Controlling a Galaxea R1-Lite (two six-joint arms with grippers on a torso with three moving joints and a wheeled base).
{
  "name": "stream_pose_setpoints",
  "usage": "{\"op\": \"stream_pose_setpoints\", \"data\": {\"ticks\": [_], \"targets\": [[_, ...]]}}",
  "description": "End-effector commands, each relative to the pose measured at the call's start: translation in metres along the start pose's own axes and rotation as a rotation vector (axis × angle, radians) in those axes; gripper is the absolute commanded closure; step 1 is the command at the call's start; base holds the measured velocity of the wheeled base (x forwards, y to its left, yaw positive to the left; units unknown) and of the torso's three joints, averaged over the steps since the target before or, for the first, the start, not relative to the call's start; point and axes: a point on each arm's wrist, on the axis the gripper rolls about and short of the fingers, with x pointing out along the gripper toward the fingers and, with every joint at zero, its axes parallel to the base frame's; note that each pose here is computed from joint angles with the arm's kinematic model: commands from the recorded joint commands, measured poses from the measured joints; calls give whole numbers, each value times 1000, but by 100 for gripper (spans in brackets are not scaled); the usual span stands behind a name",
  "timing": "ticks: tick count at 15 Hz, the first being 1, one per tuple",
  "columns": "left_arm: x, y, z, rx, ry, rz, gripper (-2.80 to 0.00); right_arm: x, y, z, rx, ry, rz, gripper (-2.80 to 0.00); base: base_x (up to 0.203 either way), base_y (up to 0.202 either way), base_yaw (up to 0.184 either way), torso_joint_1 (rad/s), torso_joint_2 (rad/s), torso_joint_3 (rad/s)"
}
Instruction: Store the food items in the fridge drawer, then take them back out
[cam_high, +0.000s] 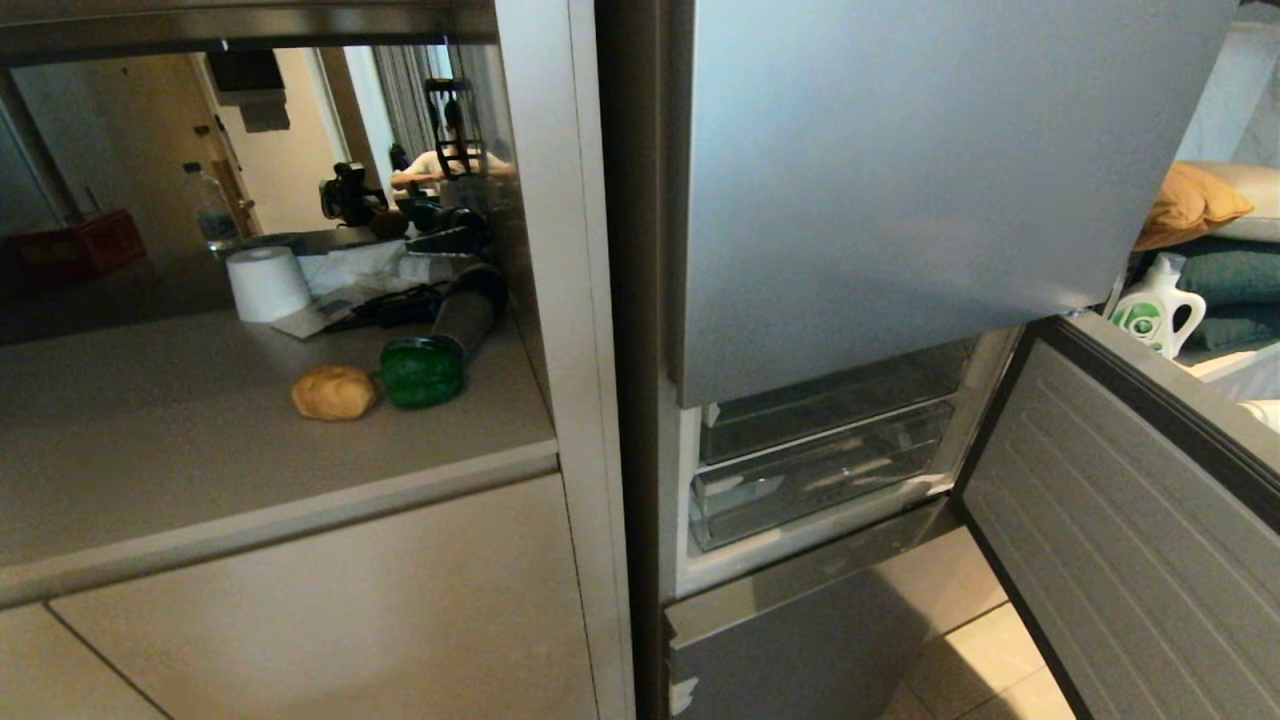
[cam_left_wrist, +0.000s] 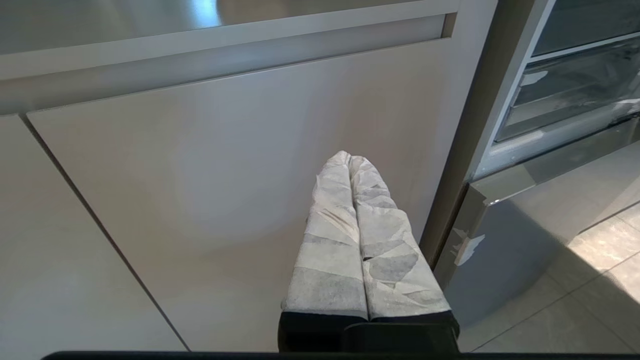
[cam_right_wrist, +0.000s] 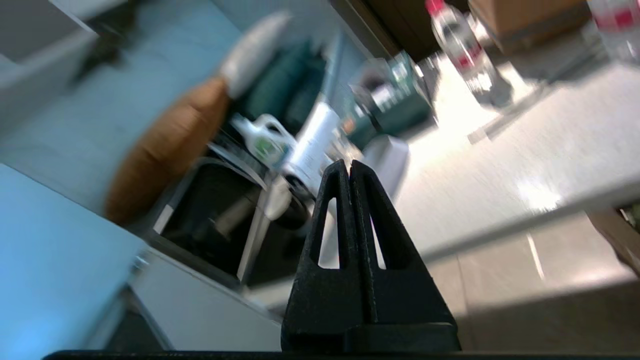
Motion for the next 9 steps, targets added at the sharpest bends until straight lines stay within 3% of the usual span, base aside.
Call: {"op": "stream_pose_setpoints", "data": {"ticks": [1, 6, 9], "targets": [[0, 0, 0, 0, 0, 0, 0, -1, 7, 6, -12, -32, 26, 0, 0, 0, 0, 0, 0, 0], [0, 0, 0, 0, 0, 0, 0, 18, 11, 34, 11, -101, -92, 0, 0, 0, 0, 0, 0, 0], [0, 0, 0, 0, 0, 0, 0, 39, 37, 58, 42, -17, -68, 0, 0, 0, 0, 0, 0, 0]]}}
